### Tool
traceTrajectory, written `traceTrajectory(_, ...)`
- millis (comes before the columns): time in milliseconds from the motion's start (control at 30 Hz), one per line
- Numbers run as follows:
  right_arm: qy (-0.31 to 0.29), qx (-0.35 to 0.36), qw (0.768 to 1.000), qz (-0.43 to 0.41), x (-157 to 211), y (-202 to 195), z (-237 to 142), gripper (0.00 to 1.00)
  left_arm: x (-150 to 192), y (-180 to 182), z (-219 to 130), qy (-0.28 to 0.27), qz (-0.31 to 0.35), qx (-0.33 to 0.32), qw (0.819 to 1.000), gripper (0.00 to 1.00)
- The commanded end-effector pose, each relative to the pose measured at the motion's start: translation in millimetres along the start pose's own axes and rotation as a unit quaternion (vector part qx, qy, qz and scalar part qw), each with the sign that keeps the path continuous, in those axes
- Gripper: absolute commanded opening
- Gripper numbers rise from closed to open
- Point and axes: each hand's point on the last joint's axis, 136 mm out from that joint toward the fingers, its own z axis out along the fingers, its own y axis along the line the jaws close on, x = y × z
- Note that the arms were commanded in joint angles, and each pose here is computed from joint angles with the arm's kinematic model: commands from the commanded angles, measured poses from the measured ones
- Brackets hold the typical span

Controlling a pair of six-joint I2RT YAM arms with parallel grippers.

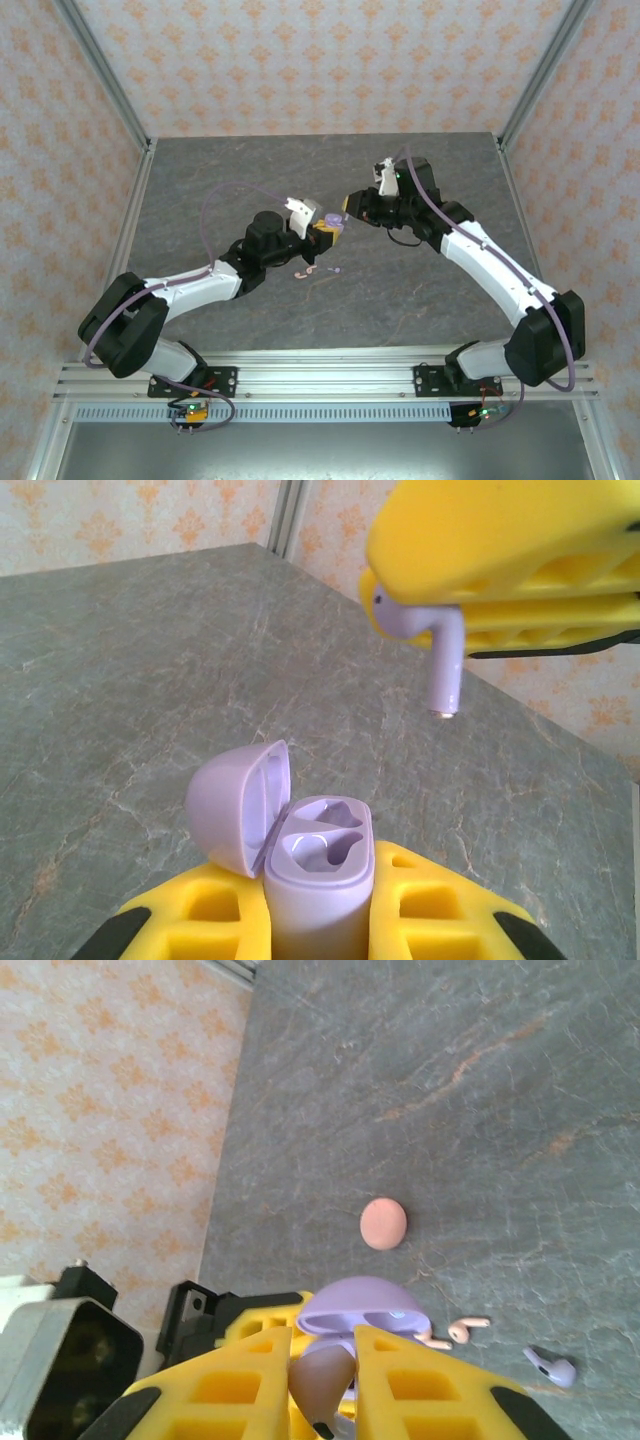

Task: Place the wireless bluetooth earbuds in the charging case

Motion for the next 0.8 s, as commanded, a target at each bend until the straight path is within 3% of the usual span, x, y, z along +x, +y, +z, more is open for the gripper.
traceTrajectory(0,-0.051,-0.026,0.998,-0.006,-18.5,21.3,-9.7,0.19,-32.8,-10.0,-9.2,-0.066,0.023,0.001,0.998,0.12)
traceTrajectory(333,-0.072,-0.027,0.997,0.002,-23.4,21.5,-8.9,0.21,-50.8,-9.2,-13.2,-0.106,0.004,-0.016,0.994,0.12)
traceTrajectory(767,-0.065,-0.036,0.997,0.004,-21.2,23.4,-3.9,0.21,-56.5,-12.7,-9.0,-0.108,-0.007,-0.01,0.994,0.12)
